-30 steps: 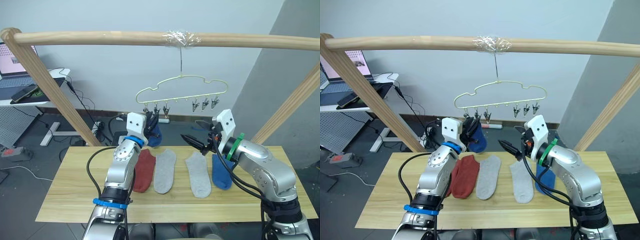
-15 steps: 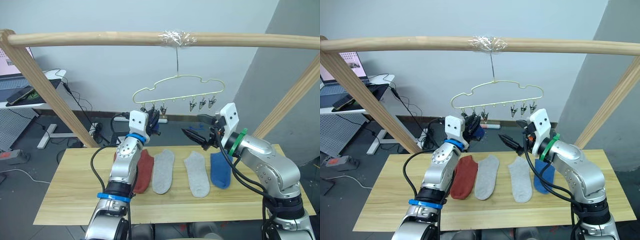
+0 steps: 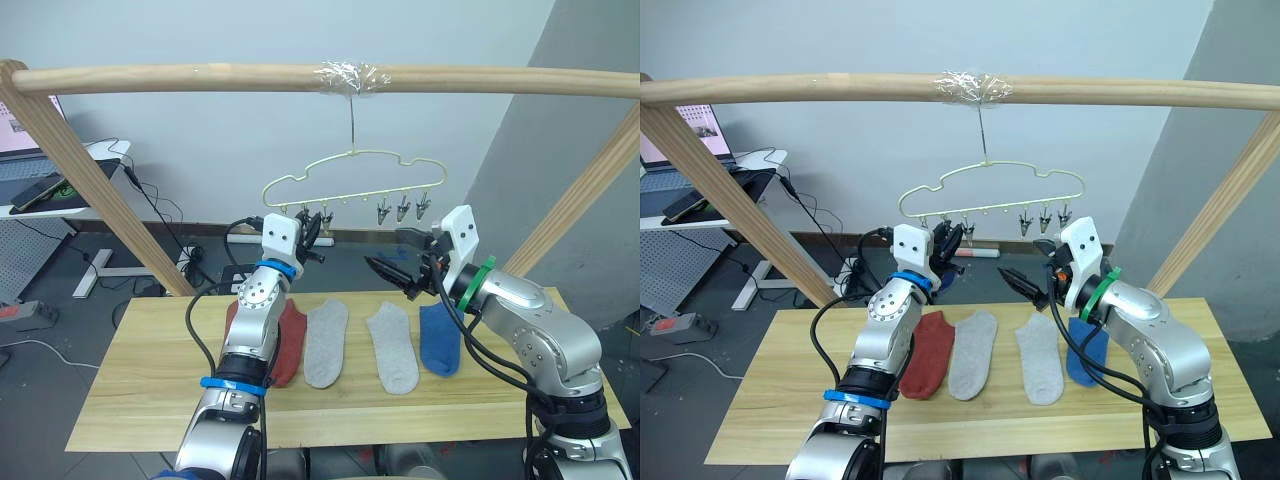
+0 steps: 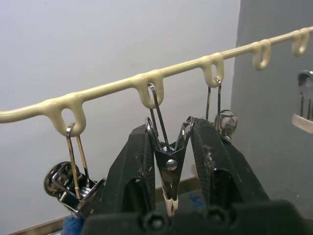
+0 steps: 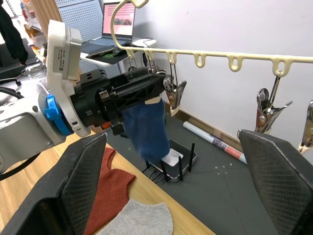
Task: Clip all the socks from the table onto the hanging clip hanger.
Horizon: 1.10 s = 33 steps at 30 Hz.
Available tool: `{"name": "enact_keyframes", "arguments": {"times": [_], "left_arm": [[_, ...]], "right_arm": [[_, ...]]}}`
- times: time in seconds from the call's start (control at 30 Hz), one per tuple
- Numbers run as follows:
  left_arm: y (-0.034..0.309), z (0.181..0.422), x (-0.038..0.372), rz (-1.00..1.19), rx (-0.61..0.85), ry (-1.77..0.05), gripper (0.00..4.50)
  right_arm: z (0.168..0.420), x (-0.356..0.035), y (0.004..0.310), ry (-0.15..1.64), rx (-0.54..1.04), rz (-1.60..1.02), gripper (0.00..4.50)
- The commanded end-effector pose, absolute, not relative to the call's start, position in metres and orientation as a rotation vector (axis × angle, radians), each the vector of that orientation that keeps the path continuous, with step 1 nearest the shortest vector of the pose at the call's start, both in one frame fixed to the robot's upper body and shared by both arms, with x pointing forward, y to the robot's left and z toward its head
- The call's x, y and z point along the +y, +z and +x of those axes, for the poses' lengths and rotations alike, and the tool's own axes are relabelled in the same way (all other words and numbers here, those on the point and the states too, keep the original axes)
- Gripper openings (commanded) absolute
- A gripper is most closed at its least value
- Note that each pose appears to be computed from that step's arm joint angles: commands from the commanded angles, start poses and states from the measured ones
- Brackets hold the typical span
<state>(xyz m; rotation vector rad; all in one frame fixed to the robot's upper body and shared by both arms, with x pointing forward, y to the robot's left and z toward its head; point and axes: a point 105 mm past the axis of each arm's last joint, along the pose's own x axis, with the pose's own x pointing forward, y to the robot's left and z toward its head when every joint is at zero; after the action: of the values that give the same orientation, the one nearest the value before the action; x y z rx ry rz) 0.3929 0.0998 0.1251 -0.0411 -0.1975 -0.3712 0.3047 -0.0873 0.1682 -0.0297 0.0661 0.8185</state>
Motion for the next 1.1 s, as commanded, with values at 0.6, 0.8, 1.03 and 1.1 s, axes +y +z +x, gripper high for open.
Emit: {"name": "enact_keyframes", "arguments": {"times": [0.6,0.8,1.03,1.1], "left_arm": [[0.142,0.392,0.101,-0.047,-0.266,-0.379,0.28],[0.14,0.39,0.104,-0.037,-0.253,-0.381,0.28],[0.141,0.383,0.117,-0.197,-0.154,-0.41,0.28],[0.141,0.38,0.116,-0.298,-0.099,-0.45,0.28]], "right_arm": [[0.302,-0.089,0.18,0.818,0.014,-0.046,4.5],[0.304,-0.099,0.154,0.771,0.103,-0.086,4.5],[0.324,-0.157,0.064,0.498,0.378,-0.253,4.5],[0.329,-0.172,0.045,0.436,0.432,-0.288,4.5]]}}
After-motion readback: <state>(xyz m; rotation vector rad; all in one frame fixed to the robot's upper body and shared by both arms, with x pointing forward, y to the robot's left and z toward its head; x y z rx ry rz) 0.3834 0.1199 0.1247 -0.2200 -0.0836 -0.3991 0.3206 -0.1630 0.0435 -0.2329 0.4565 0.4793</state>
